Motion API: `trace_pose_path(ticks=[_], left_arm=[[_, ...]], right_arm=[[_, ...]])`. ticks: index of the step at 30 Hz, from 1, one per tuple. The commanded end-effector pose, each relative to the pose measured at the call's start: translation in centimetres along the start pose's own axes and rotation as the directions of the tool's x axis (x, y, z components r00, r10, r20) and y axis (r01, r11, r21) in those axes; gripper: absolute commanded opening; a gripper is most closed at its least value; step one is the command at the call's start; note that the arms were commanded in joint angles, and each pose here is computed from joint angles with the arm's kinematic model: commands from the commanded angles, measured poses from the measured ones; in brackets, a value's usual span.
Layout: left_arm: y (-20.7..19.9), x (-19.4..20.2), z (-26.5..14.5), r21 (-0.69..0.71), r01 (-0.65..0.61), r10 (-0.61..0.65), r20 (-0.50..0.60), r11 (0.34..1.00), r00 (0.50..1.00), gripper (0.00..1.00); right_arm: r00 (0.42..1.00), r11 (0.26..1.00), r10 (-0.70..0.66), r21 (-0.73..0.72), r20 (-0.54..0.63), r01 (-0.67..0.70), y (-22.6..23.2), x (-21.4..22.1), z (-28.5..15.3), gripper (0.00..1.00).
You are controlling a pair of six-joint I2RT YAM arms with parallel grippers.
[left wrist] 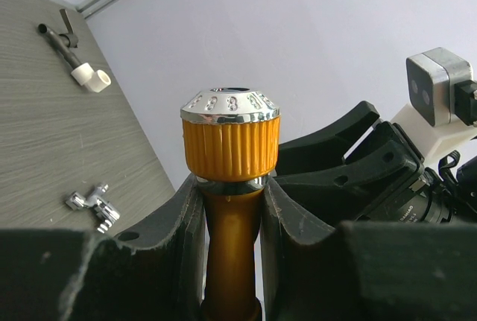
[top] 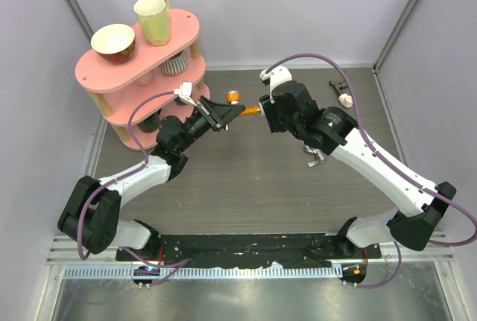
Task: Install the water faucets
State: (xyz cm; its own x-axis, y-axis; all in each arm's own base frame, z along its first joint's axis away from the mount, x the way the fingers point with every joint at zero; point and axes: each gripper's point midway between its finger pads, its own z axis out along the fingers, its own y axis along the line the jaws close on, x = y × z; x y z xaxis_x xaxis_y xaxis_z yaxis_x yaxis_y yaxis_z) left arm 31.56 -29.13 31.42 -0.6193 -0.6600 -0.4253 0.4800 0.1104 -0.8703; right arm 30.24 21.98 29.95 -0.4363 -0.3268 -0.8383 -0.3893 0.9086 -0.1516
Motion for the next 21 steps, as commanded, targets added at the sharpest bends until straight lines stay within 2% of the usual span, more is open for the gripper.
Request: trace_pose_path(ticks=[1,21], left_arm=[[-3.15,-1.21,0.69,0.085,-0.058,0.056,0.027,0.995,0.998,0.00],[-3.34,-0.26,-0.11,0.146,-0.053,0.047,0.043,0.988,0.998,0.00]], right_arm=[[0.995,0.999,0.030,-0.041,0.091,-0.026,0.85,-3.04,-1.24,0.01],[0.987,0.990,0.133,-0.049,0.092,-0.129,1.29,-3.06,-1.22,0.01]])
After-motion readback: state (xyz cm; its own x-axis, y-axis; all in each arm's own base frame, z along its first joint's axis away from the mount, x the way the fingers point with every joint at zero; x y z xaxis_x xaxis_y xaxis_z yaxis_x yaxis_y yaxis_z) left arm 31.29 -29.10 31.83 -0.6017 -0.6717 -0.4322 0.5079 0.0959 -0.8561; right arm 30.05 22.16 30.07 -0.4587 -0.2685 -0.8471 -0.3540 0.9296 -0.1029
